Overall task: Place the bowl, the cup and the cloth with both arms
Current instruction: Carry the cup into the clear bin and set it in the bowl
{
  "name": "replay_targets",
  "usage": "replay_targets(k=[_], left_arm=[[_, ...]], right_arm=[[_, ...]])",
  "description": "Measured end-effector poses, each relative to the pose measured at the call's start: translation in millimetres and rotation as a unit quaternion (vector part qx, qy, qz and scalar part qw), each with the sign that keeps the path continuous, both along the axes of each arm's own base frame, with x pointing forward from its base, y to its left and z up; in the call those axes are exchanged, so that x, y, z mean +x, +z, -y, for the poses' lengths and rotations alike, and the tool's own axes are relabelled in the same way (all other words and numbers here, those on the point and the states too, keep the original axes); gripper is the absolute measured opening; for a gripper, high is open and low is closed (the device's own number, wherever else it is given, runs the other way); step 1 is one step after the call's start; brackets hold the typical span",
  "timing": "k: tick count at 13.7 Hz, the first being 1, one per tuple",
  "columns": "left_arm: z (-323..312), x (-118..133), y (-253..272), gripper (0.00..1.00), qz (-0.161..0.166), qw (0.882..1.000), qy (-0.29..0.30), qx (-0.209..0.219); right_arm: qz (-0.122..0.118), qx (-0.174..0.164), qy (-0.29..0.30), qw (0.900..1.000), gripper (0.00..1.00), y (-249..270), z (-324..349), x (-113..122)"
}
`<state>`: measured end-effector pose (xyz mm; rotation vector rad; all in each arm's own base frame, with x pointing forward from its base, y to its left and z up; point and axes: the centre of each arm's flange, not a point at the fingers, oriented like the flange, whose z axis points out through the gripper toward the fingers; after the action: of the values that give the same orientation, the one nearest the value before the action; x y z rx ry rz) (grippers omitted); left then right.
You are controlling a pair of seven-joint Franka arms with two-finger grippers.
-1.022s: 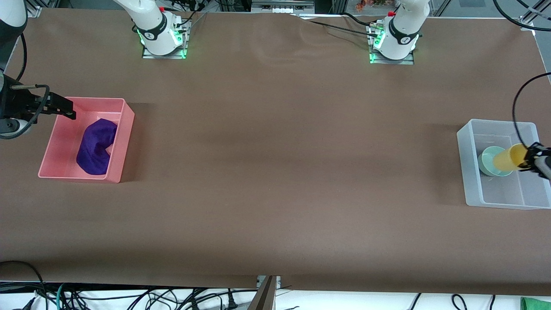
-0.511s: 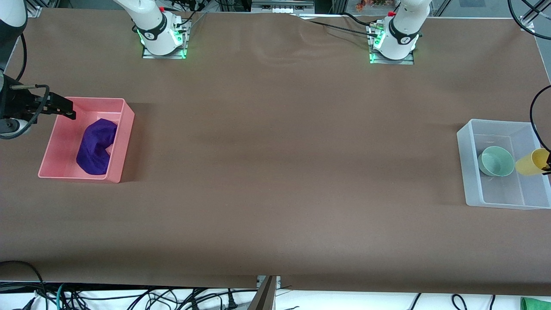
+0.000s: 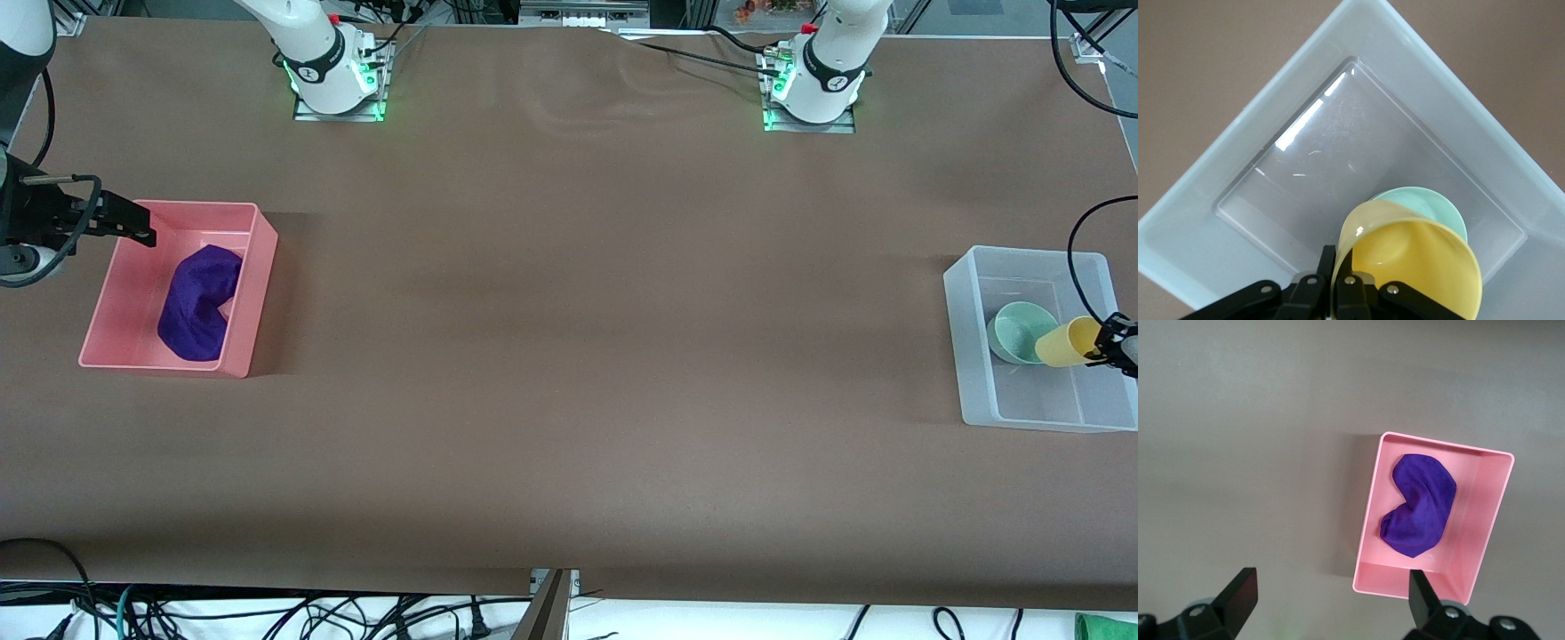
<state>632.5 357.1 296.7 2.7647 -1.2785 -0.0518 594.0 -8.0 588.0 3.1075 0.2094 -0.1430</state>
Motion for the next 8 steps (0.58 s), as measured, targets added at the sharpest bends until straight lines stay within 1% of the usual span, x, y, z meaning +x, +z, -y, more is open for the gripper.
replay_targets(k=[3, 5, 6, 8], left_arm=[[1, -2, -9, 0.04, -0.007, 1.000, 0.000, -0.005], [0, -7, -16, 0.04, -0.018, 1.000, 0.002, -0.011], [-2, -9, -18, 0.10, -0.022, 1.000, 0.003, -0.013], [-3, -10, -17, 0.29, -0.023, 1.000, 0.004, -0.014]], right_arm=[[0.000, 0.000, 0.000, 1.000, 1.00, 0, 0, 0], [0.000, 0.000, 0.000, 1.000, 1.00, 0, 0, 0], [0.000, 0.000, 0.000, 1.000, 1.00, 0, 0, 0], [0.000, 0.000, 0.000, 1.000, 1.00, 0, 0, 0]])
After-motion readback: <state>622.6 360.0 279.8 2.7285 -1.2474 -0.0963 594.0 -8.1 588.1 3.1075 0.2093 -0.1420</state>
